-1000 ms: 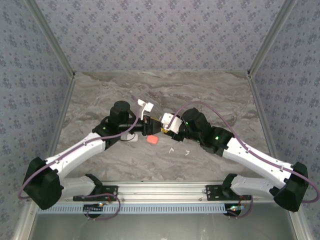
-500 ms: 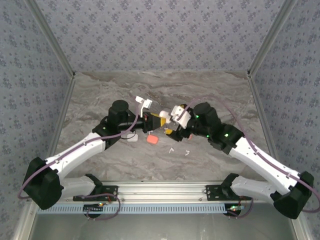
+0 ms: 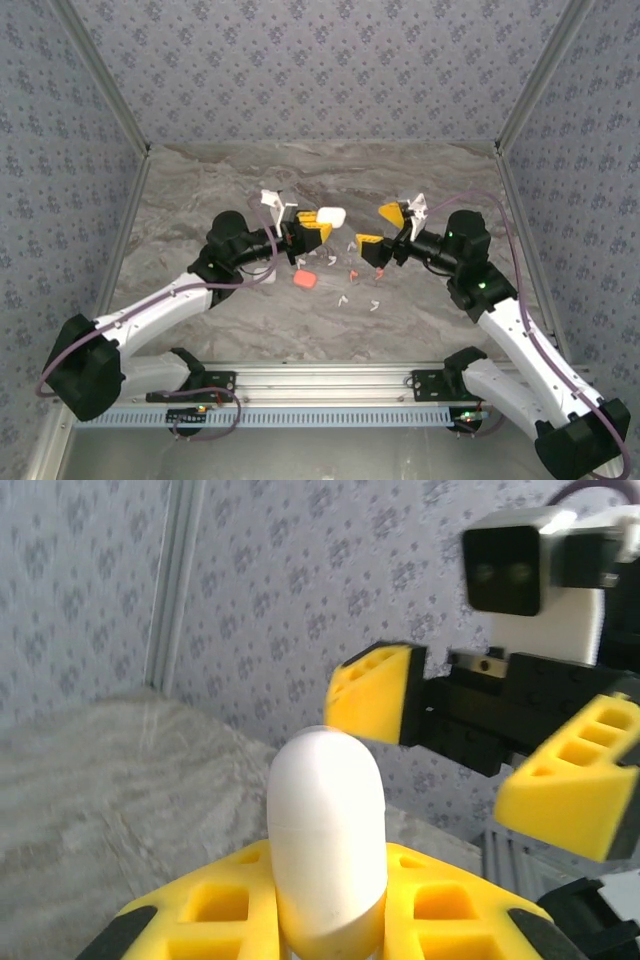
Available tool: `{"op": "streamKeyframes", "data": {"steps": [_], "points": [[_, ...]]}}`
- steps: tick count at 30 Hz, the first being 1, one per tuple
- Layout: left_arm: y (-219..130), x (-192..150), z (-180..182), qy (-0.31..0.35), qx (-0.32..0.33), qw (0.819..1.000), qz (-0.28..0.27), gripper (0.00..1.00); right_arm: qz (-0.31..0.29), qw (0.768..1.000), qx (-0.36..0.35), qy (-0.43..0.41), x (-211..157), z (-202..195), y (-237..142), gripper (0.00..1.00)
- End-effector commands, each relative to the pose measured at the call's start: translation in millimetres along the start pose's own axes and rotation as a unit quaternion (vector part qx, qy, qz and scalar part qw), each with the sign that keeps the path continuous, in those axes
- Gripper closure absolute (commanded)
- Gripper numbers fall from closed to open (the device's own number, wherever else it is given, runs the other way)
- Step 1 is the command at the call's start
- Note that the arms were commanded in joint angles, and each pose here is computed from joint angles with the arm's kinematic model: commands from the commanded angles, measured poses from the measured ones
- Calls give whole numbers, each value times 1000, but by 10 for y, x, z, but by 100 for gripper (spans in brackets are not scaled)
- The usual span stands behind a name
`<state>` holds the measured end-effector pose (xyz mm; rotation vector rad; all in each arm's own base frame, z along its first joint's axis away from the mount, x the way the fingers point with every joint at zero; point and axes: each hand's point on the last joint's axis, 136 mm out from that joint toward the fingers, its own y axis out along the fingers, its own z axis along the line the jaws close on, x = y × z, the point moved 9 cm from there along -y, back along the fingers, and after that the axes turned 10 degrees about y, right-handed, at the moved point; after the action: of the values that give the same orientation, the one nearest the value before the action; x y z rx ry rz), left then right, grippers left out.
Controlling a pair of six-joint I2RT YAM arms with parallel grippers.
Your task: Insert wireless bluetooth earbuds into charging case
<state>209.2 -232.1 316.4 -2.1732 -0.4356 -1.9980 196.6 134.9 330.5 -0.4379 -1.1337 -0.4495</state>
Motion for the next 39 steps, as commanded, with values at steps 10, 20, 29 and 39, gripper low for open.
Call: {"op": "streamKeyframes", "data": {"steps": [10, 20, 29, 39], "points": [[0, 243, -191, 153, -45, 986, -51, 100, -40, 998, 35, -15, 254, 138, 199, 4], [37, 228, -199, 156, -59, 985, -39, 100, -39, 999, 22, -25, 337, 116, 257, 5], [61, 229, -201, 157, -68, 985, -36, 100, -35, 999, 3, -29, 439, 40, 299, 6], [68, 210, -181, 157, -57, 985, -30, 100, -39, 999, 2, -18, 563, 27, 230, 6]]}}
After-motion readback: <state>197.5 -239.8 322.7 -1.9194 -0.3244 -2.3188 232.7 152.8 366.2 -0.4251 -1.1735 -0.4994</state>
